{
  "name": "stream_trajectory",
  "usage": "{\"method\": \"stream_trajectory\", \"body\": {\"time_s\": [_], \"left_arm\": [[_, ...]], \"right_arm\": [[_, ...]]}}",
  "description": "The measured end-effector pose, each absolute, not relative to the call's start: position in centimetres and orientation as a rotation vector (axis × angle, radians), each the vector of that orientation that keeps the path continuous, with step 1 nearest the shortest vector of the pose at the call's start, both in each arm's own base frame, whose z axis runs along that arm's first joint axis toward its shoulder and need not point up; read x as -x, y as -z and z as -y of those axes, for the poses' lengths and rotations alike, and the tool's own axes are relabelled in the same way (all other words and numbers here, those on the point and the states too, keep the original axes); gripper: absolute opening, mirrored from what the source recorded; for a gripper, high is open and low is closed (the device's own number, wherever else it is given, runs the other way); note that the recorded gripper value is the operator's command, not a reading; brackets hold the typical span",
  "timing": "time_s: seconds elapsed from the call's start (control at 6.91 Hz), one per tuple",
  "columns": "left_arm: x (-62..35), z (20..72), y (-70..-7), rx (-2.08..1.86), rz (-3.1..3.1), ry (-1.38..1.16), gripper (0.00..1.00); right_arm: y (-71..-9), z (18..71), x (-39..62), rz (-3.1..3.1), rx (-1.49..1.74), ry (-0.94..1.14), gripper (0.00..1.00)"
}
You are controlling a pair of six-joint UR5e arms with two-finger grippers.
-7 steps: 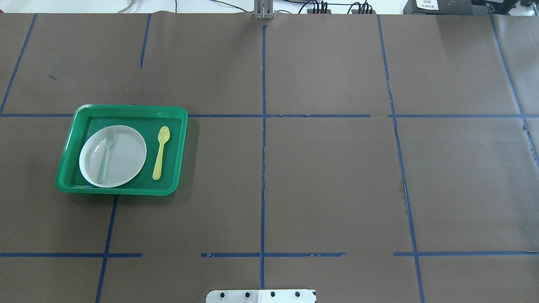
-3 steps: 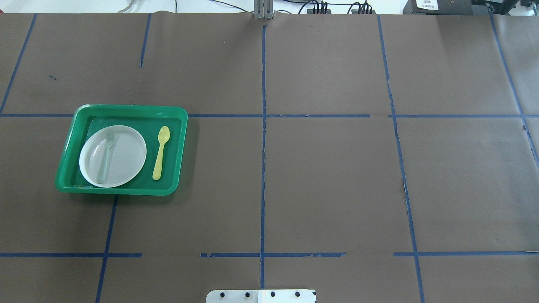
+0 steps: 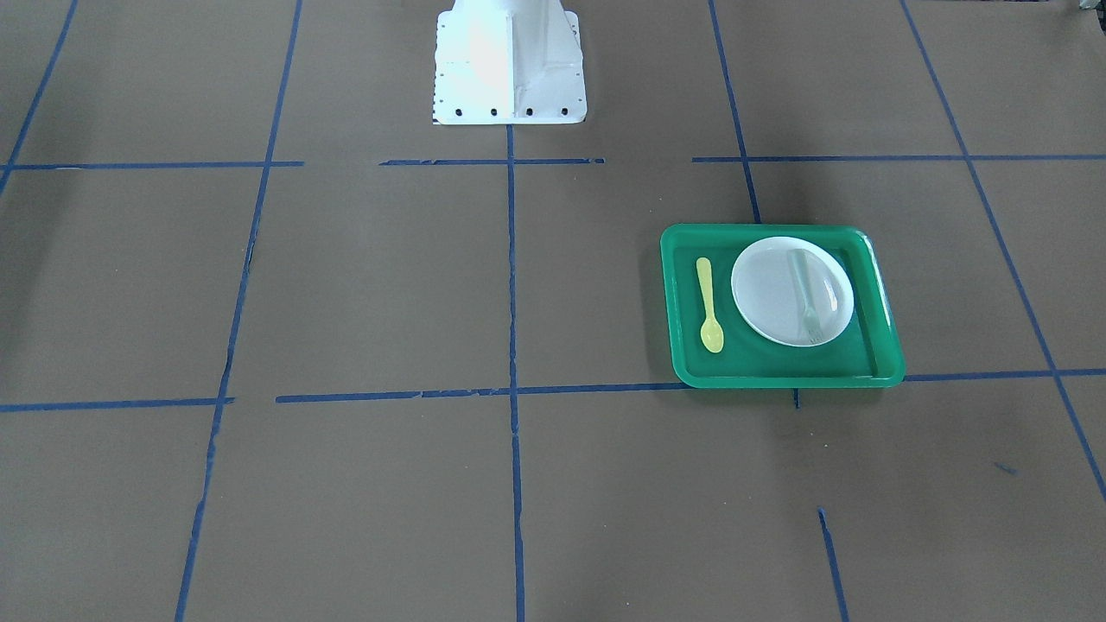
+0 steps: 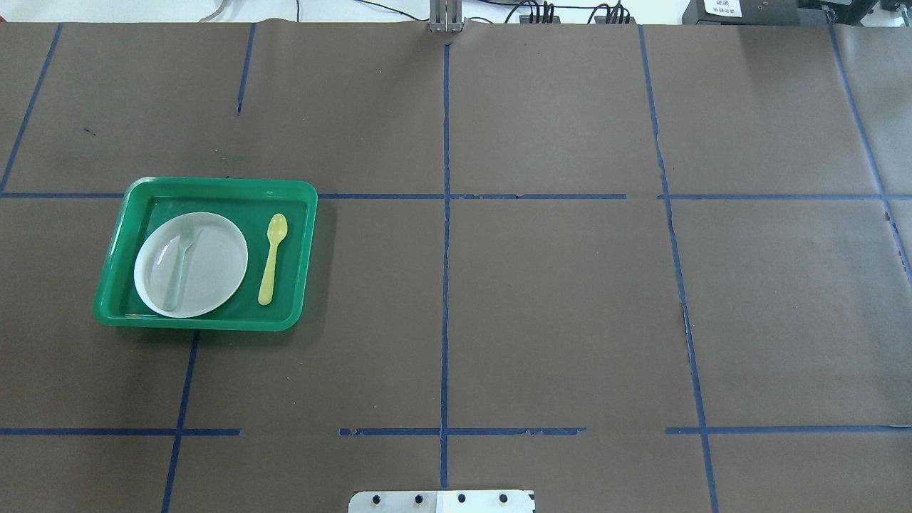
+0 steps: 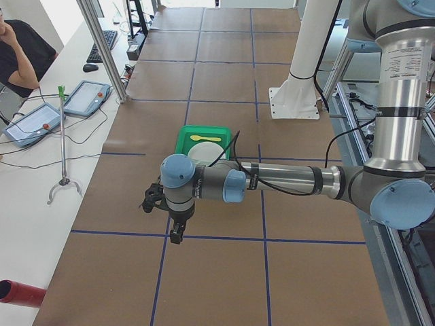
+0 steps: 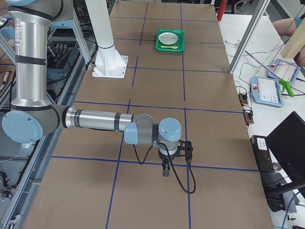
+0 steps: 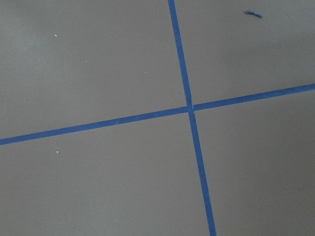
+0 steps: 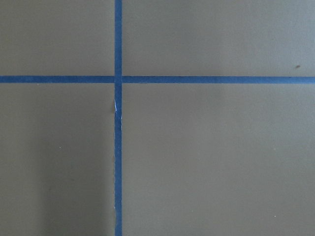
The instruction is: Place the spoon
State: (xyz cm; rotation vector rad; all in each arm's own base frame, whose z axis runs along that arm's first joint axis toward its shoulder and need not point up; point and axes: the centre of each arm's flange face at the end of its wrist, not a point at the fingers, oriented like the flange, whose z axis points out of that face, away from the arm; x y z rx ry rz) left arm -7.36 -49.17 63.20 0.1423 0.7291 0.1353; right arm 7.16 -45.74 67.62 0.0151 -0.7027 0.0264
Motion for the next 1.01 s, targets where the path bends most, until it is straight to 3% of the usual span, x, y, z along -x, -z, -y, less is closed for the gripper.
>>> {"method": "stream_trajectory", "body": {"time_s": [1.01], "left_arm": [[7.07,49.20,-62.88,-0.145,-0.760,-0.142,1.00]], "right_arm": [[-67.62,45.74,-7.16,0.702,-0.015,-0.026,1.00]]}}
